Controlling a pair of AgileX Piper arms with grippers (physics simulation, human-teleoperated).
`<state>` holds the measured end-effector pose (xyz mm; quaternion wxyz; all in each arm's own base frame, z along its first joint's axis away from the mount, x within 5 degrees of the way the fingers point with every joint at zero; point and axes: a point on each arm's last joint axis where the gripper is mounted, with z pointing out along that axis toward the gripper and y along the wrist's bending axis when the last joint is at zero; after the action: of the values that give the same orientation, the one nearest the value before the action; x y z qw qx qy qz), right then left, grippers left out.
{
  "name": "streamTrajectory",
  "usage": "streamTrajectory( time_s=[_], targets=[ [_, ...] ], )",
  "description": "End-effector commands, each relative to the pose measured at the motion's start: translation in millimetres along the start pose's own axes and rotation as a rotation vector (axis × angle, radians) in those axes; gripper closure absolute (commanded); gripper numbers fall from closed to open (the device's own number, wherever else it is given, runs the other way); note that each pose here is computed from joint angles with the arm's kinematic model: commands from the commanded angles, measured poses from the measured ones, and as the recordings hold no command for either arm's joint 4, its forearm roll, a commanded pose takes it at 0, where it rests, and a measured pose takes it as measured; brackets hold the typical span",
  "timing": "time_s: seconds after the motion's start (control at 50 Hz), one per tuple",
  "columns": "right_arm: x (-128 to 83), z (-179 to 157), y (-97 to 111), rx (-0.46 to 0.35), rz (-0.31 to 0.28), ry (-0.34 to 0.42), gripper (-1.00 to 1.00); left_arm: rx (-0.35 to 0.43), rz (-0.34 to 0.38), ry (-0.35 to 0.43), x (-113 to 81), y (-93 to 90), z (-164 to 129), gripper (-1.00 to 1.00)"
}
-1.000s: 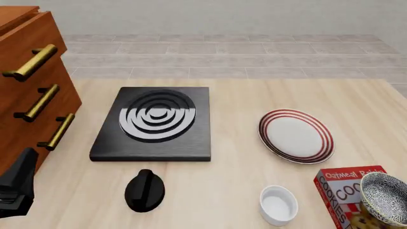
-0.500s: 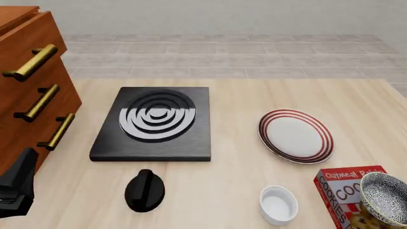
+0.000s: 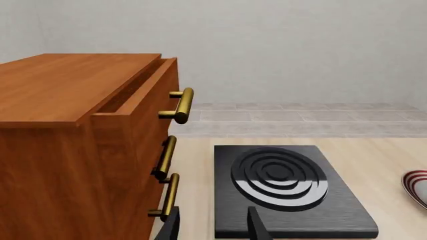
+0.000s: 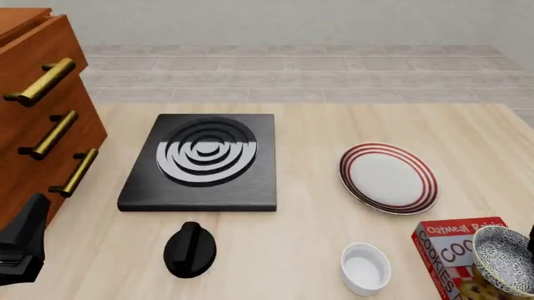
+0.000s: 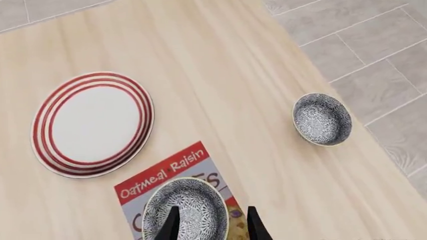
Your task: Pick the akita bowl on the cookies box and place it on the plate.
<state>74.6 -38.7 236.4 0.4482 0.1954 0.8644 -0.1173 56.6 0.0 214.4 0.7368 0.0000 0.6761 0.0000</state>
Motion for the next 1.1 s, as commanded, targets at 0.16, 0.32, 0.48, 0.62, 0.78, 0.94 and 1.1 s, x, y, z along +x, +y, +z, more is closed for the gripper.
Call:
streamTrajectory(
  time_s=[0.16,0.32,0.48,0.62,0.78,0.94,1.1],
  targets=[
    [15.0,14.3,-1.5,0.018,0.012,0.032,-1.0,0.0,0.0,0.0,0.0,0.0,0.0,-1.0],
    [18.0,18.9,-2.4,0.025,0.017,0.04,-1.0,0.0,0.0,0.0,0.0,0.0,0.0,-1.0],
    [20.4,21.9,-2.7,0.029,0.016,0.047,-1.0,0.0,0.0,0.0,0.0,0.0,0.0,-1.0],
    [24.4,25.9,-2.9,0.03,0.014,0.057,-1.0,0.0,0.0,0.0,0.0,0.0,0.0,-1.0],
    [28.7,29.2,-2.3,0.026,0.009,0.069,-1.0,0.0,0.0,0.0,0.0,0.0,0.0,-1.0],
    [31.4,32.2,-2.0,0.023,0.006,0.08,-1.0,0.0,0.0,0.0,0.0,0.0,0.0,-1.0],
    [35.0,35.2,-1.7,0.021,-0.001,0.092,-1.0,0.0,0.0,0.0,0.0,0.0,0.0,-1.0]
  ],
)
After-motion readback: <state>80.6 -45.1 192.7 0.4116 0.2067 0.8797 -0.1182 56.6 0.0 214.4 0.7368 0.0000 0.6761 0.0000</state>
